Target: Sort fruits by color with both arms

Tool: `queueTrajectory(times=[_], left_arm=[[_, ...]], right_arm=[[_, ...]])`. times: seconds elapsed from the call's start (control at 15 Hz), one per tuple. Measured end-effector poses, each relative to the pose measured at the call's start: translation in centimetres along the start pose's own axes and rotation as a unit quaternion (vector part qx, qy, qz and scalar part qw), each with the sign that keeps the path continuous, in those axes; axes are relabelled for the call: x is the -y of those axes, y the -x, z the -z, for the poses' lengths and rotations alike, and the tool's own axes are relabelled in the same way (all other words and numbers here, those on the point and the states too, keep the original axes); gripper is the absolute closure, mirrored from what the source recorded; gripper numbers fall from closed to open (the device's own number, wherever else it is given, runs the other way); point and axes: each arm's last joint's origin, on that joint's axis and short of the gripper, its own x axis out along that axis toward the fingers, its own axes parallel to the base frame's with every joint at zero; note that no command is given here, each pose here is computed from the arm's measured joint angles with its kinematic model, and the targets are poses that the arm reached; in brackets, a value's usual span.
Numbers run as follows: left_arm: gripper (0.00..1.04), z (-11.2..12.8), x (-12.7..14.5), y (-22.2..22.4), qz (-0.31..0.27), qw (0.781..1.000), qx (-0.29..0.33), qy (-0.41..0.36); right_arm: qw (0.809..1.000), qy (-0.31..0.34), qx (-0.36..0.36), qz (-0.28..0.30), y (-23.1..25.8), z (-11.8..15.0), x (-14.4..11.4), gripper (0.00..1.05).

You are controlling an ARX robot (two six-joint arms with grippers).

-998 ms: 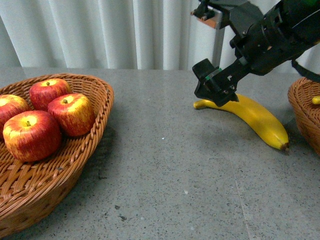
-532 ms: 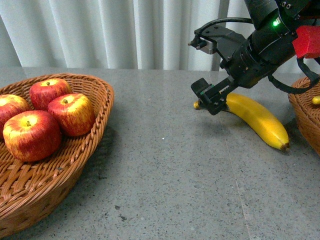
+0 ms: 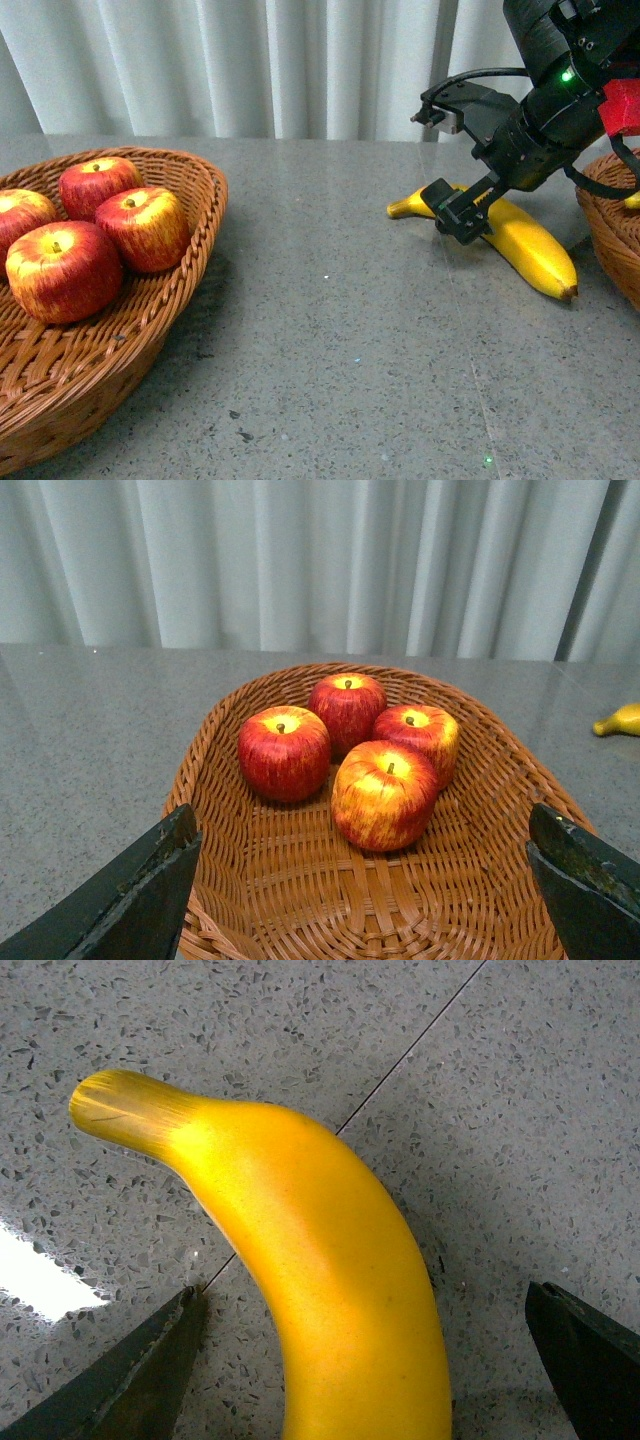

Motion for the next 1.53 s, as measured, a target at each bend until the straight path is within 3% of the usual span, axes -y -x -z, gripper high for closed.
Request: queueTrajectory(times=[0.07,0.33,0.47,0.6,0.73,0.93,1.06,1.2,1.33,1.53], left_arm=[[0.07,0.0,0.0,0.0,0.0,1.0,0.0,0.0],[0.07,0.0,0.0,0.0,0.0,1.0,0.0,0.0],[0.07,0.0,0.0,0.0,0.0,1.0,0.0,0.0],[0.07,0.0,0.0,0.0,0.0,1.0,0.0,0.0],[0.07,0.0,0.0,0.0,0.0,1.0,0.0,0.0],[0.07,0.0,0.0,0.0,0.0,1.0,0.0,0.0],[0.07,0.0,0.0,0.0,0.0,1.0,0.0,0.0],[0.07,0.0,0.0,0.0,0.0,1.0,0.0,0.0],[0.07,0.0,0.0,0.0,0.0,1.0,0.0,0.0],[0.07,0.0,0.0,0.0,0.0,1.0,0.0,0.0]], right_arm=[[1.0,0.005,0.002,-0.001,-0.1,0.1,-0.1,0.07],[1.0,0.014,0.01,-0.018,-0.1,0.0,-0.9,0.49],[0.999,0.009,0.023,-0.021,0.4,-0.5,-1.0,0.65],[0.999,-0.007,0.047,-0.02,1.6,-1.4,-0.7,0.69],[0.992,-0.043,0.115,-0.02,5.3,-3.8,0.6,0.7],[0.967,-0.091,0.238,-0.024,14.7,-4.5,5.0,0.7],[0.965,-0.11,0.24,0.003,17.1,-1.5,7.9,0.7],[0.971,-0.126,0.202,0.027,16.2,5.3,11.6,0.7],[0.974,-0.115,0.181,0.07,16.4,10.4,13.8,0.7],[0.98,-0.056,0.158,0.109,20.1,16.3,13.4,0.7]])
